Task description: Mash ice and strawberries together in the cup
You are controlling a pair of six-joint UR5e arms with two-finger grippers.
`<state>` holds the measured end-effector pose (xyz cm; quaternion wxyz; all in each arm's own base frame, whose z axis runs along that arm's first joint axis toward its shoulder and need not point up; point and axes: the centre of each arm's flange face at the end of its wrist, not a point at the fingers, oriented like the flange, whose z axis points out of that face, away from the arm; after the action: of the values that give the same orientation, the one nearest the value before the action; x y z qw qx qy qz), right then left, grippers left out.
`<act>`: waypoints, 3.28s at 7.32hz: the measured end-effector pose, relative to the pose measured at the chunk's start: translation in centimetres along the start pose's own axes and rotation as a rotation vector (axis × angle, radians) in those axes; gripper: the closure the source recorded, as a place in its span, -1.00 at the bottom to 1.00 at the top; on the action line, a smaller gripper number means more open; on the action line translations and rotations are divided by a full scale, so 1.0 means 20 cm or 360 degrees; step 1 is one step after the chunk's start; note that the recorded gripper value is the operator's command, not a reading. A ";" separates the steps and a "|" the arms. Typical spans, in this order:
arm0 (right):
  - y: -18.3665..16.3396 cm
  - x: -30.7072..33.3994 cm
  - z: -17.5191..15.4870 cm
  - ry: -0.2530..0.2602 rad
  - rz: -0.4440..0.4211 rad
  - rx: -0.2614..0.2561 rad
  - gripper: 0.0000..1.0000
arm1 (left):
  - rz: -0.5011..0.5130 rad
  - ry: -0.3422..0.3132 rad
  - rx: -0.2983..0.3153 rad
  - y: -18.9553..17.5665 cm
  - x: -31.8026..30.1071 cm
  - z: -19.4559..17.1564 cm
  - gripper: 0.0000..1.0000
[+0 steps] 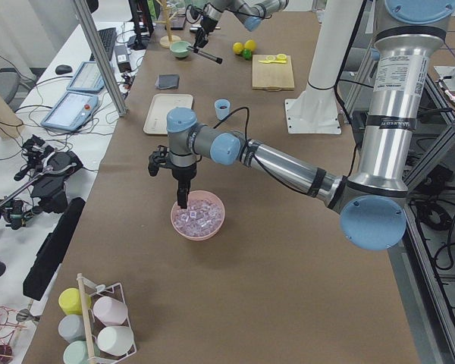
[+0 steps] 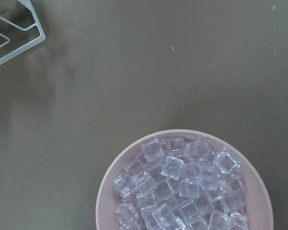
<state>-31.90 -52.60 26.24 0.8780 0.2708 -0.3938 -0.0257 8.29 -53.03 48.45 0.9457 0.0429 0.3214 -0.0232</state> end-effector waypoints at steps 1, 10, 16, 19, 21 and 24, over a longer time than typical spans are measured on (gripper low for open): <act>0.01 0.16 0.07 0.0055 0.0102 -0.0232 1.00 | 0.0007 0.0006 0.0012 0.01 0.01 -0.02 -0.95; 0.35 1.06 0.85 0.0194 0.0236 -0.0891 -0.99 | 0.0018 0.0009 0.0029 0.02 0.03 -0.05 -0.95; 0.21 1.42 0.56 0.0089 0.0380 -0.0806 -1.00 | 0.0028 0.0011 0.0029 -0.01 0.04 -0.05 -0.95; 0.27 1.94 0.16 0.0089 0.0339 -0.0753 -1.00 | -0.0025 -0.0001 0.0006 -0.14 -0.03 0.00 -0.95; 0.44 2.31 -0.08 0.0104 0.0268 -0.0758 -1.00 | -0.0011 0.0064 -0.0040 -0.25 -0.21 0.02 -0.95; 0.58 2.53 -0.29 0.0115 0.0244 -0.0749 -1.00 | 0.0001 0.0181 -0.0079 -0.38 -0.68 0.01 -0.95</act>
<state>5.15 -53.15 63.15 0.9298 0.0288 -0.3646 -0.0402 -2.90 -60.40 56.38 0.9266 0.0209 0.3751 -0.0126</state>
